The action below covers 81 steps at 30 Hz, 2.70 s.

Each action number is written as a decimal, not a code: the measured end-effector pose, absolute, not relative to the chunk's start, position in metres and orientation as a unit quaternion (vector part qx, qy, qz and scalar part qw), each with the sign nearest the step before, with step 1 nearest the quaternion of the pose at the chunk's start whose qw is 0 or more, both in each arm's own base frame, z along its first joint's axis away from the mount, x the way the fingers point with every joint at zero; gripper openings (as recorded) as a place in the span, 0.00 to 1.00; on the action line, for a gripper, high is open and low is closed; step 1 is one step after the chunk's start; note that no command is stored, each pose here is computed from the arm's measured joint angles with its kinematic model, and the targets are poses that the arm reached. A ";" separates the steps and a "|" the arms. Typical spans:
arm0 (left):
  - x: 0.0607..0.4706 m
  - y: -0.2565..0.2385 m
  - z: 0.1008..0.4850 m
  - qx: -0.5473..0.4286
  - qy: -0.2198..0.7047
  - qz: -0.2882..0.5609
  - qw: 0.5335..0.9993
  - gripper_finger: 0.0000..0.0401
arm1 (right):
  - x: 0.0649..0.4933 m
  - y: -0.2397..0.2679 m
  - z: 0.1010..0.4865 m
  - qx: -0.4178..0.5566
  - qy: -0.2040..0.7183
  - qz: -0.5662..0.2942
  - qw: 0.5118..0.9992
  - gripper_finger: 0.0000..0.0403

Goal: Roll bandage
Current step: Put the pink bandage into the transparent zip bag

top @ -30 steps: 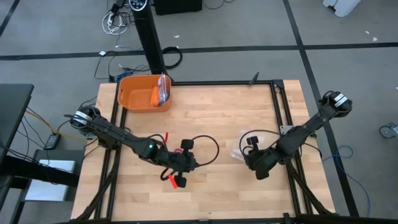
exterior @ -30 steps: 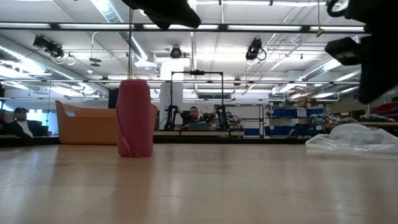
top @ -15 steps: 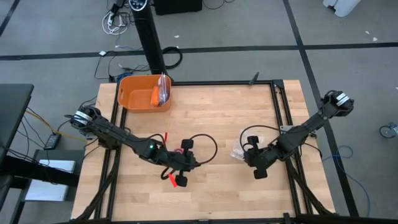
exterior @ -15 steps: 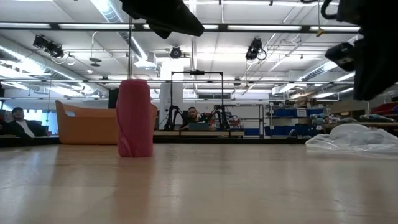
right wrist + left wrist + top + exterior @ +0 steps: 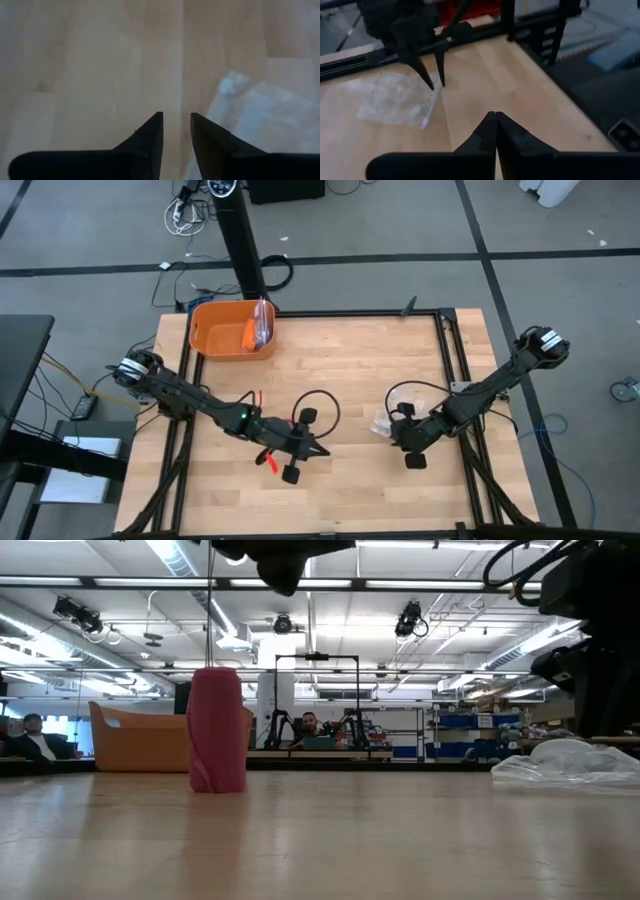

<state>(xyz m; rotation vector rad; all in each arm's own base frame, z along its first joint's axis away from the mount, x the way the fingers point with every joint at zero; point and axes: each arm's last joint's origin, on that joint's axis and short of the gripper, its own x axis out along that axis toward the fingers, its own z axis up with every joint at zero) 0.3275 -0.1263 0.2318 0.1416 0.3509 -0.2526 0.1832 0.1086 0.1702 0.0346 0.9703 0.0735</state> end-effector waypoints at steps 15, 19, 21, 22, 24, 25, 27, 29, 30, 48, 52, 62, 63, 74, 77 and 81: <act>0.310 -0.130 0.207 0.029 0.143 -0.116 0.982 0.02 | 0.179 0.111 0.169 0.074 0.477 0.001 0.876 0.38; 0.309 -0.133 0.207 0.047 0.137 -0.113 0.983 0.02 | 0.173 0.108 0.165 0.065 0.499 -0.027 0.864 0.43; 0.309 -0.133 0.207 0.056 0.139 -0.107 0.983 0.02 | 0.173 0.108 0.165 0.068 0.501 -0.031 0.862 0.44; 0.309 -0.133 0.207 0.059 0.139 -0.105 0.983 0.02 | 0.173 0.108 0.165 0.069 0.501 -0.031 0.862 0.45; 0.309 -0.132 0.207 0.060 0.139 -0.101 0.983 0.02 | 0.174 0.109 0.164 0.070 0.500 -0.030 0.863 0.45; 0.309 -0.132 0.206 0.061 0.140 -0.096 0.984 0.02 | 0.175 0.109 0.163 0.068 0.502 -0.031 0.862 0.45; 0.309 -0.132 0.205 0.065 0.145 -0.088 0.983 0.02 | 0.176 0.110 0.157 0.060 0.513 -0.037 0.856 0.45; 0.309 -0.131 0.204 0.069 0.151 -0.076 0.983 0.02 | 0.179 0.112 0.148 0.050 0.527 -0.044 0.847 0.45; 0.308 -0.130 0.203 0.072 0.155 -0.072 0.983 0.02 | 0.180 0.113 0.144 0.046 0.532 -0.046 0.844 0.45; 0.308 -0.128 0.202 0.102 0.164 -0.050 0.980 0.02 | 0.203 0.122 0.138 0.016 0.535 -0.058 0.843 0.08; 0.310 -0.128 0.205 0.096 0.148 -0.048 0.983 0.02 | 0.207 0.126 0.144 0.010 0.534 -0.036 0.844 0.03; 0.311 -0.127 0.211 0.102 0.115 -0.018 0.988 0.04 | 0.230 0.140 0.203 -0.052 0.526 -0.012 0.849 0.01; 0.312 -0.127 0.213 0.099 0.106 -0.013 0.989 0.05 | 0.231 0.141 0.210 -0.063 0.525 -0.014 0.849 0.01; 0.326 -0.131 0.247 0.187 0.061 0.007 0.980 0.22 | 0.247 0.146 0.277 -0.136 0.458 -0.039 0.878 0.01; 0.327 -0.131 0.251 0.196 0.059 0.020 0.979 0.29 | 0.250 0.146 0.288 -0.135 0.443 -0.042 0.885 0.00; 0.327 -0.130 0.251 0.211 0.061 0.030 0.975 0.36 | 0.252 0.146 0.296 -0.140 0.430 -0.046 0.891 0.01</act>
